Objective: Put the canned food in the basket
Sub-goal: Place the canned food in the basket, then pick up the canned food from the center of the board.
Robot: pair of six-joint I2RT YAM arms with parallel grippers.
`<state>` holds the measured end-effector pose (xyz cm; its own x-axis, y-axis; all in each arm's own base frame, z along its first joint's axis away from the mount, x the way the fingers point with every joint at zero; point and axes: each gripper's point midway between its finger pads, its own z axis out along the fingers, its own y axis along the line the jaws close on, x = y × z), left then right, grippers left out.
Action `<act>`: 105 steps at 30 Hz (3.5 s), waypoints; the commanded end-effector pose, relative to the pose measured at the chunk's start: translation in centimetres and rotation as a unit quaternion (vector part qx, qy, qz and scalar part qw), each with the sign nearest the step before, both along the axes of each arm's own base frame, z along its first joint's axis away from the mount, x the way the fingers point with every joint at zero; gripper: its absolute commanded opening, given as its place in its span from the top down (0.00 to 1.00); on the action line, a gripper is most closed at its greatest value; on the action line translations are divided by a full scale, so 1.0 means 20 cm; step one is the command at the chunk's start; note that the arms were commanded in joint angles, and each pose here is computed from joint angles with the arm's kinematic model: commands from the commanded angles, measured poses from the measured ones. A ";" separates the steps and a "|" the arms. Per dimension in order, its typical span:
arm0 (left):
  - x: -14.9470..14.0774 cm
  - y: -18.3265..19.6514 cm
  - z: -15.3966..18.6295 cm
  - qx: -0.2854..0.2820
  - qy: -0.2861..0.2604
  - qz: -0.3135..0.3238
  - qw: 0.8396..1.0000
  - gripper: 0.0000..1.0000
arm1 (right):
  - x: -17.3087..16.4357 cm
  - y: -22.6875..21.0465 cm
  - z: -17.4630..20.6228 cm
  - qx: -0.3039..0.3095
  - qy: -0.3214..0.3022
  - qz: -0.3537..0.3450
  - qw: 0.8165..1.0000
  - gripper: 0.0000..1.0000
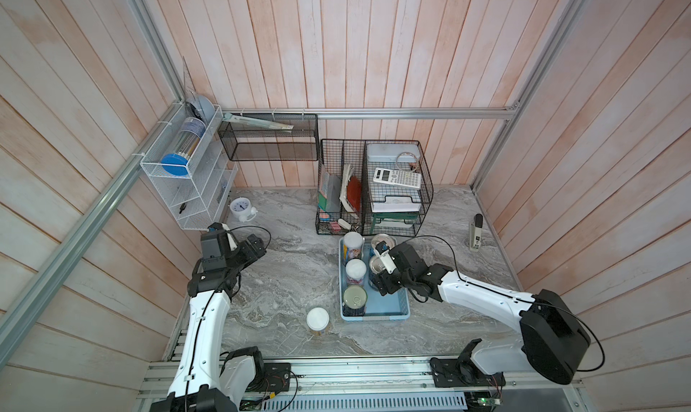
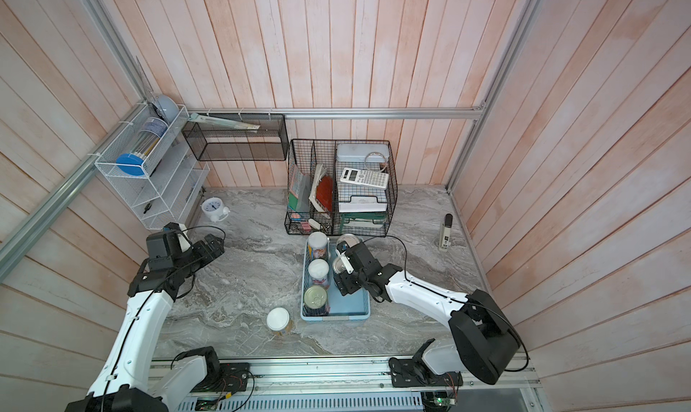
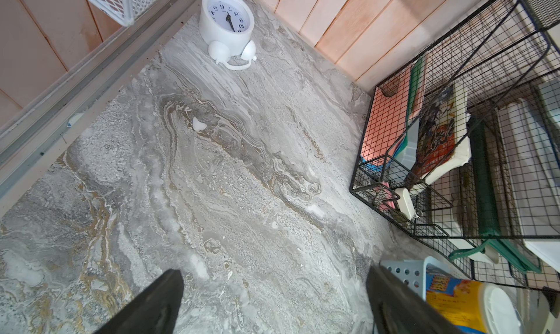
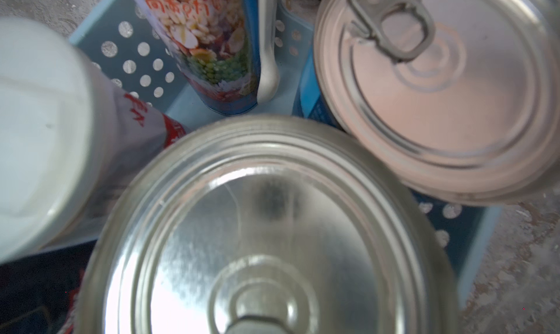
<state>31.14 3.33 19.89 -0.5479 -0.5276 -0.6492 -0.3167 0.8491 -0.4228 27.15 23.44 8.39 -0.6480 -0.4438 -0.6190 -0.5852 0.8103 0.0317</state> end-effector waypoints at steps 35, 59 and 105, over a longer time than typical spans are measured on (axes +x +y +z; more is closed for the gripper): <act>0.01 -0.05 0.01 -0.011 -0.016 -0.029 0.999 0.00 | 0.17 -0.18 0.17 -0.005 -0.100 -0.087 0.991 0.08; 0.01 -0.05 0.01 -0.013 -0.017 -0.030 0.999 0.00 | -0.16 0.04 0.77 0.164 -0.115 0.010 0.980 0.02; -0.08 -0.44 -0.17 0.033 0.054 -0.081 0.995 0.00 | -0.76 1.07 -0.17 -0.042 0.090 0.379 0.920 0.06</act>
<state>30.10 -5.22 17.25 -0.6948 -0.3633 -0.6207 -0.1883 0.9248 -0.3305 12.42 45.40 6.10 -0.2368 -0.8133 -0.5315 -0.9713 0.1844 0.1505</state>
